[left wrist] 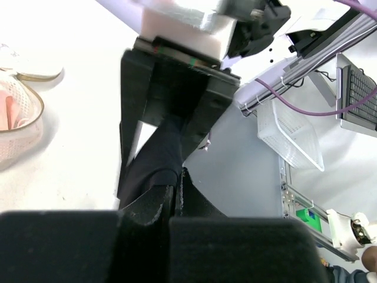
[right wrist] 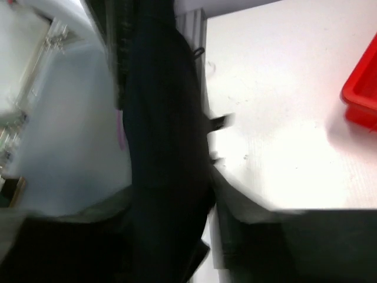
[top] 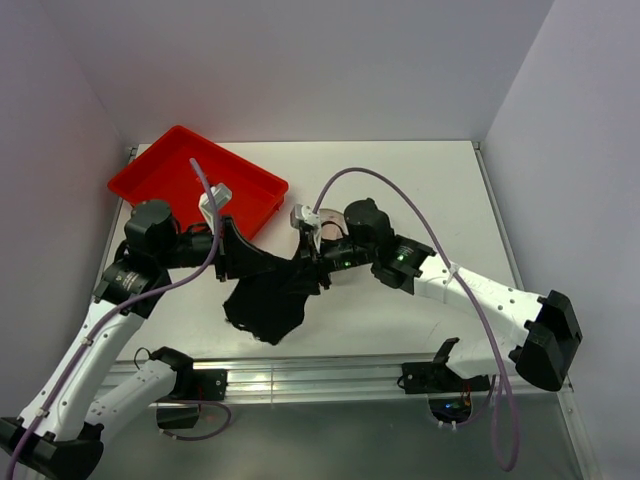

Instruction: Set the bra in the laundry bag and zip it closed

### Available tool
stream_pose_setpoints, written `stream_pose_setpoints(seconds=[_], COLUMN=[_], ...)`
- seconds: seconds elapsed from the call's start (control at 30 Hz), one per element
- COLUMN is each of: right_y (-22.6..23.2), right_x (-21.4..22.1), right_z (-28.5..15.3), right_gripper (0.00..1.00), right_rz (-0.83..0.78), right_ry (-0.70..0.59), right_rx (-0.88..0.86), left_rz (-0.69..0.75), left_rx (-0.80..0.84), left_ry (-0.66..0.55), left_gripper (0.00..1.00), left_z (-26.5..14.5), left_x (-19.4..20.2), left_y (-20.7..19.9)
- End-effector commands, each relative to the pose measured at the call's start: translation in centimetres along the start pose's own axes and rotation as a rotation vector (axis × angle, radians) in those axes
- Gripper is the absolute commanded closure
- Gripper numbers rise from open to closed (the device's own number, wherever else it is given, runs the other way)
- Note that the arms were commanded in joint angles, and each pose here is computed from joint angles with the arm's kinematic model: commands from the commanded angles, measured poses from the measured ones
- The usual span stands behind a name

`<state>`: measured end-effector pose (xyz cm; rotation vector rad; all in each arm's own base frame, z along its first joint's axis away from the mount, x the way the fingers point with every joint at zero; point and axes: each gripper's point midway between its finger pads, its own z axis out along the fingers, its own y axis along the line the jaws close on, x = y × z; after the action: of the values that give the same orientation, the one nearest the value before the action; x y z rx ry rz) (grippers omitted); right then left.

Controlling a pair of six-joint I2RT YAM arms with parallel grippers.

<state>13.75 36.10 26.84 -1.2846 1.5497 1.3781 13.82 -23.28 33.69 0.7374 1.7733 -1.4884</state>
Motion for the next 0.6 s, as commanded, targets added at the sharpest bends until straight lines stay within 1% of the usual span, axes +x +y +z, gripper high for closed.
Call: stream_pose_setpoints(seconds=[0.0,0.03,0.07,0.1,0.13,0.17,0.2,0.23,0.27,0.3,0.37,0.4,0.47,0.57], right_y=[0.7,0.8,0.8,0.5,0.6,0.4,0.1,0.0,-0.2,-0.4,-0.9,-1.1,-2.0,-3.0], right_x=[-1.9,-2.2,-2.2,-2.0,-2.7,-3.0,-2.9,-3.8,-4.1,-4.4,-5.3,-5.4,-6.8,-8.0], right_z=[-0.5,-0.8,-1.0,-1.1,-1.7,-2.0,-2.3,-3.1,-3.4,-3.9,-5.3,-5.9,-8.2,-11.5], right_gripper=[0.64,0.71,0.81,0.85,0.89,0.93,1.0,1.0,1.0,1.0,1.0,1.0,1.0,1.0], right_rz=[-0.035,-0.041,-0.037,-0.031,-0.044,-0.04,-0.022,-0.031,-0.025,-0.016,-0.013,0.001,0.0,0.007], right_ry=[-0.093,-0.105,-0.112,-0.117,-0.148,-0.166,-0.181,-0.216,-0.23,-0.243,-0.287,-0.298,-0.366,-0.454], right_rx=[0.009,0.021,0.034,0.061,0.08,0.106,0.132,0.168,0.191,0.216,0.29,0.322,0.432,0.56], left_rz=[0.113,0.121,0.128,0.14,0.14,0.143,0.155,0.151,0.142,0.145,0.141,0.138,0.114,0.074], left_rx=[0.029,-0.006,-0.026,-0.048,-0.107,-0.135,-0.158,-0.189,-0.267,-0.301,-0.392,-0.415,-0.484,-0.54], left_ry=[-0.06,-0.074,-0.086,-0.102,-0.12,-0.132,-0.151,-0.167,-0.202,-0.228,-0.297,-0.32,-0.376,-0.412], left_gripper=[1.0,1.0,0.98,0.91,0.73,0.65,0.58,0.52,0.43,0.39,0.35,0.34,0.37,0.42], left_z=[-0.5,-0.6,-0.7,-0.8,-1.0,-1.2,-1.4,-1.6,-2.0,-2.4,-3.2,-3.5,-4.3,-4.6], left_x=[-2.5,-2.8,-3.0,-3.6,-4.0,-4.3,-5.0,-5.4,-6.1,-6.8,-8.1,-8.5,-9.1,-9.0], left_y=[-2.2,-1.8,-1.7,-1.7,-0.9,-0.6,-0.7,-0.3,0.7,0.8,1.8,1.9,2.9,4.4])
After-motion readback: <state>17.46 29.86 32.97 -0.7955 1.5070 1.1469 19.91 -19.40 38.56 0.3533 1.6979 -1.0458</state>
